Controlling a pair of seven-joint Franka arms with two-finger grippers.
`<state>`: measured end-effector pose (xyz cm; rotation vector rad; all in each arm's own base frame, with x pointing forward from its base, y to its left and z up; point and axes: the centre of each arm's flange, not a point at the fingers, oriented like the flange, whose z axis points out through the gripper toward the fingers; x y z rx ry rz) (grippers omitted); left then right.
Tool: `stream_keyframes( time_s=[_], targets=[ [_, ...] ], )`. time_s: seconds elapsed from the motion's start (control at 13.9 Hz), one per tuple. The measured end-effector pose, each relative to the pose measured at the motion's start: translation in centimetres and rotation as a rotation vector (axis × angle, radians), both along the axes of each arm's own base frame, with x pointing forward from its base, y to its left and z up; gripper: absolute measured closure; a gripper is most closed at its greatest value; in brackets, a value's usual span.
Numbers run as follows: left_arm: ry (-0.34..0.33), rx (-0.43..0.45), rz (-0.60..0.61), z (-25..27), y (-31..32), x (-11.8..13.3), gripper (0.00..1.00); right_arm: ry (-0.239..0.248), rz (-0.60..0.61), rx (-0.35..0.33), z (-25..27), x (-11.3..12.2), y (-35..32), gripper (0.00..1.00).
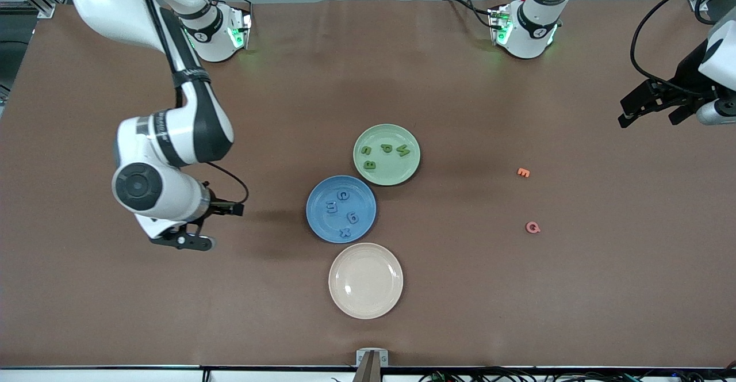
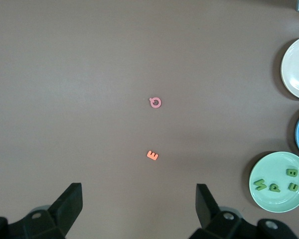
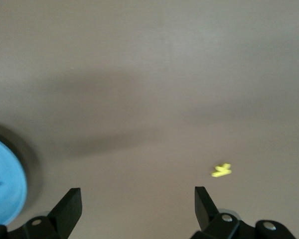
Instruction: Sort letters by color into matching plates
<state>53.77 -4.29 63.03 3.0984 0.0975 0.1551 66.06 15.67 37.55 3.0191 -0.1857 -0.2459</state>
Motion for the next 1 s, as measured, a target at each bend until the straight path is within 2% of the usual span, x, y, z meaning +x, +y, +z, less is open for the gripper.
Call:
stream_keyframes(
  time_s=[0.29, 0.5, 0.79, 1.0],
  targets=[
    [0.0, 0.0, 0.002, 0.0, 0.1, 0.0, 0.0, 0.068, 0.001, 0.015, 5.5, -1.1, -8.0, 0.0],
    [0.001, 0.0, 0.002, 0.0, 0.1, 0.0, 0.0, 0.121, -0.001, 0.025, 9.7, -3.1, -13.7, 0.0],
    [0.001, -0.001, 0.003, -0.1, 0.2, 0.0, 0.0, 0.143, 0.046, 0.038, 14.2, -4.5, -16.1, 0.0],
    [0.01, -0.007, 0.005, -0.6, 0.5, 0.4, 0.0, 0.148, 0.048, 0.032, 15.0, -4.6, -16.3, 0.0]
  ],
)
